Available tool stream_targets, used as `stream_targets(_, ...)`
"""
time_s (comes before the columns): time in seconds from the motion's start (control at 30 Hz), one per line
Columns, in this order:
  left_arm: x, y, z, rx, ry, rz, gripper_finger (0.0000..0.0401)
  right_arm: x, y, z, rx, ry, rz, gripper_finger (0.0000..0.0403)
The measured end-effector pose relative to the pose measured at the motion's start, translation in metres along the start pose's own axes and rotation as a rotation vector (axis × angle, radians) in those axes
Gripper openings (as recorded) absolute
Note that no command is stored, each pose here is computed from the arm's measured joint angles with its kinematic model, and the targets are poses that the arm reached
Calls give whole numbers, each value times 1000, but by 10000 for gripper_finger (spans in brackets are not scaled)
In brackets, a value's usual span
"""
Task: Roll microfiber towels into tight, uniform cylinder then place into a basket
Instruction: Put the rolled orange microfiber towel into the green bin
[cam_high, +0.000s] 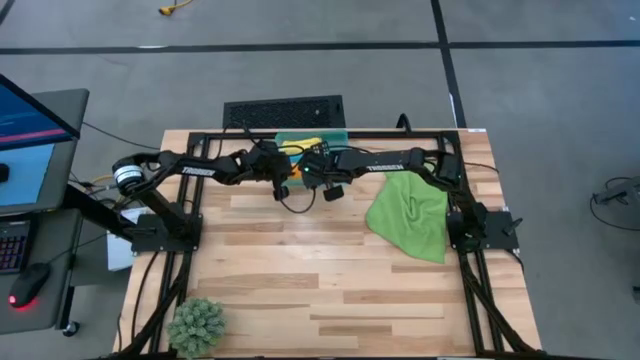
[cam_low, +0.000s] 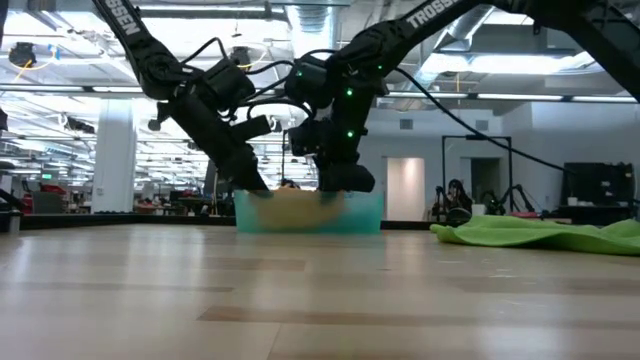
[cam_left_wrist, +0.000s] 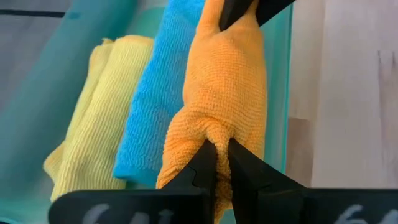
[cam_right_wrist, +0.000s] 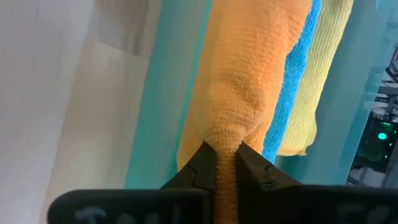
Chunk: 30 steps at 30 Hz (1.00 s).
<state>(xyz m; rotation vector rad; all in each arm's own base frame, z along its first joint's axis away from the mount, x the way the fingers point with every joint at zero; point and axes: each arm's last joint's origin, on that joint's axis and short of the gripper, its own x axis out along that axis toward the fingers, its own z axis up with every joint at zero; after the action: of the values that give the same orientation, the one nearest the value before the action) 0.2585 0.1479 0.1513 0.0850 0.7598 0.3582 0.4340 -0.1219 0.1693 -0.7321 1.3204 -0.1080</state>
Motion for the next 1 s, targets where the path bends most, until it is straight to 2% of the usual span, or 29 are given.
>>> stream_targets(0.3,-1,1,3,17,7,-11,20,0,0,-1,-5,5,9,79)
stream_targets(0.7,-1,0,3,18,5,-18,140,-3,0,-4,-6,28,23,179)
stream_targets(0.87,-1,1,3,4,4,-18,174,-7,-2,-5,16,31,26,200)
stream_targets(1.0,-2,3,10,-19,34,-28,184,-13,-7,-3,29,20,17,202)
